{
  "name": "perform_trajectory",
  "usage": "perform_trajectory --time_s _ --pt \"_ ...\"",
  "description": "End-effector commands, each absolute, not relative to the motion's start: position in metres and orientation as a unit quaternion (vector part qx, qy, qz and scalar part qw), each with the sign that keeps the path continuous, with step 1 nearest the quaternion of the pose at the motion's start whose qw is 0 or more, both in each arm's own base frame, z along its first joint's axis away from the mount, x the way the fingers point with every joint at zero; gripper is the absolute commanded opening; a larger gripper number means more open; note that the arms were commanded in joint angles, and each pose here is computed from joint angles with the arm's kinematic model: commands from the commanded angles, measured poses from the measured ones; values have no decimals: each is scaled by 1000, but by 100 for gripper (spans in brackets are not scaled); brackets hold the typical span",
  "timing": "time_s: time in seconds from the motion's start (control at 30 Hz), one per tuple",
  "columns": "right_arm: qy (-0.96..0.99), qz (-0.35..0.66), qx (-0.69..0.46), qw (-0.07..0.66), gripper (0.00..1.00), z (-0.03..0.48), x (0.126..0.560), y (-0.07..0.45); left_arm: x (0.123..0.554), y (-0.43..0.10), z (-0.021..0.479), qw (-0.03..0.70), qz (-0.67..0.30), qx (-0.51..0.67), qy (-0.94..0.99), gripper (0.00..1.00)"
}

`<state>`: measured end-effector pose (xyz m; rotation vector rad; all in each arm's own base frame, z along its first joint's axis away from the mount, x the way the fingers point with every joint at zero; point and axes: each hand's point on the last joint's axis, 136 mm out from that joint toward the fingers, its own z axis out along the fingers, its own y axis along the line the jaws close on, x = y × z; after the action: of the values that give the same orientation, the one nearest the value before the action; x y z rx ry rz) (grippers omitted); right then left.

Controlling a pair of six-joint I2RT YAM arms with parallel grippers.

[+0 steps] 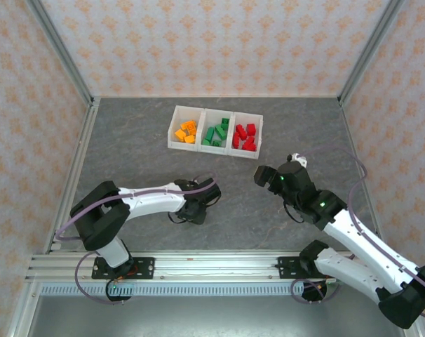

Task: Sort the legos into containers by color
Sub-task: Pick up the lego from the middle-left of the table, then place the lego in the container.

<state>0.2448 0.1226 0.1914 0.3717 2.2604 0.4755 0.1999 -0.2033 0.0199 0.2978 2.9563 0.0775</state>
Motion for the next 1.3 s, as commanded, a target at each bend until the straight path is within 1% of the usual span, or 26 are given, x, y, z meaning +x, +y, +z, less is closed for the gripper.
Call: perform_trajectory --time_s 0.0,0.13,0.3,0.4,0.43,0.57,0.67,0.83,0.97,1.07,1.2,1.23,1.27 --pt "889 172 158 394 100 188 243 115 215 -195 39 122 56 81 988 30" --pt "888 170 160 397 100 189 243 114 236 -197 70 177 48 59 981 28" --pt "885 171 163 402 100 190 246 114 283 -197 111 235 0 5 972 28" --pt "884 172 163 403 100 190 248 115 321 -203 141 269 -46 -22 962 28" --pt "884 171 163 402 100 190 248 115 336 -205 151 281 -54 -15 958 28" --pt "886 165 162 403 100 191 248 114 392 -214 173 305 -53 -13 951 28" --pt "885 153 164 407 100 191 247 108 433 -222 168 313 -43 -10 949 29" --pt "886 131 165 414 100 194 240 95 489 -231 140 303 -16 -10 953 29" --pt "883 114 168 424 100 199 234 83 519 -234 122 296 -18 -17 955 29" --pt "880 108 168 431 100 201 233 79 533 -237 111 296 -27 -21 955 31" --pt "880 103 164 434 100 202 234 78 547 -240 108 303 -50 -24 951 40" --pt "881 100 162 434 100 202 234 78 549 -243 109 305 -61 -20 950 44" --pt "881 99 160 433 100 202 234 78 551 -244 113 308 -67 -19 949 50"
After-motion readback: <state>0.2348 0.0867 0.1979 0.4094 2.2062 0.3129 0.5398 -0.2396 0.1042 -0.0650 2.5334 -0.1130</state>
